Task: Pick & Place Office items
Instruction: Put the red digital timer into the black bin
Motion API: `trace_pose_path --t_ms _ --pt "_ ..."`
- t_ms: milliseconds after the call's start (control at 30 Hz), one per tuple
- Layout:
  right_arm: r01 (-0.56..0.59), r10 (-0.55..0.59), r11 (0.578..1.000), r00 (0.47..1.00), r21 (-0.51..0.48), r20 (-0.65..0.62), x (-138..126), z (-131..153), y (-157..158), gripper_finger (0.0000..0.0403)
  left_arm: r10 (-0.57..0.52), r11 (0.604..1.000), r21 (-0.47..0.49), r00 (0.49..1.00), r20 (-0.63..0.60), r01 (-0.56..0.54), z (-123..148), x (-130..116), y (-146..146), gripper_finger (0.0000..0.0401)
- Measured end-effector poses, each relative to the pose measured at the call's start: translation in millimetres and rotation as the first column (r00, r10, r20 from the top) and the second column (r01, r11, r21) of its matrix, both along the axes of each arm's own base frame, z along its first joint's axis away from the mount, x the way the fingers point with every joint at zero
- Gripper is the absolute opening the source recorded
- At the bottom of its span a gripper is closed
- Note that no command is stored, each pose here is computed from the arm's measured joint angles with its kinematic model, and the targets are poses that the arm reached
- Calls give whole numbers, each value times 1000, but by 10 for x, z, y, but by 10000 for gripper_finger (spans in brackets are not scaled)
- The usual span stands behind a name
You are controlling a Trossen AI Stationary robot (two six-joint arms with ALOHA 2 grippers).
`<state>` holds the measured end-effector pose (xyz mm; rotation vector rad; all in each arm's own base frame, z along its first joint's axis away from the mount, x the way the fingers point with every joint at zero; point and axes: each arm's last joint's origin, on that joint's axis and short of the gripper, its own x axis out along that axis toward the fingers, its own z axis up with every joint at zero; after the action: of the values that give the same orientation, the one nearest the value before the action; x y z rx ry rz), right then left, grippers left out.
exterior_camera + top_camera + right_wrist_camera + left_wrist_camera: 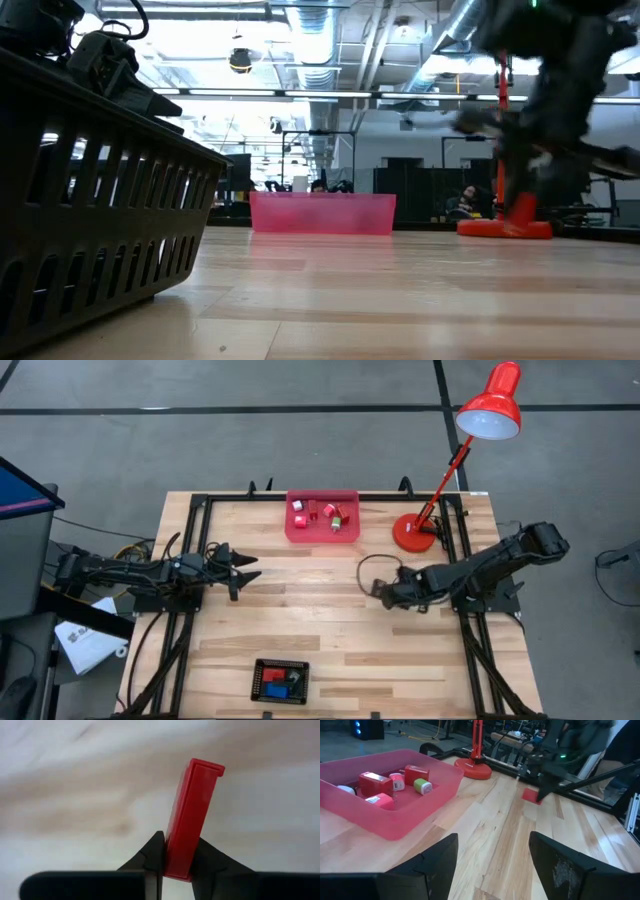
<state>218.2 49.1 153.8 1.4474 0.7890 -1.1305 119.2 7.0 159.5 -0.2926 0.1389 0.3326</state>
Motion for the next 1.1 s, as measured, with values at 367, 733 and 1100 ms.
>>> trace_pose_path --t_ms 367,733,1100 --pt "-520 527 846 777 -120 345 1050 451 1144 52 -1 1000 -1 1000 11 1 10 2 0 241" --pt "-807 868 491 421 -327 263 1865 900 1625 52 -2 1000 -1 1000 29 2 27 5 -1 241" --pt "-924 946 302 259 -236 196 2336 503 1723 52 -5 1000 -1 999 39 5 34 12 -2 241"
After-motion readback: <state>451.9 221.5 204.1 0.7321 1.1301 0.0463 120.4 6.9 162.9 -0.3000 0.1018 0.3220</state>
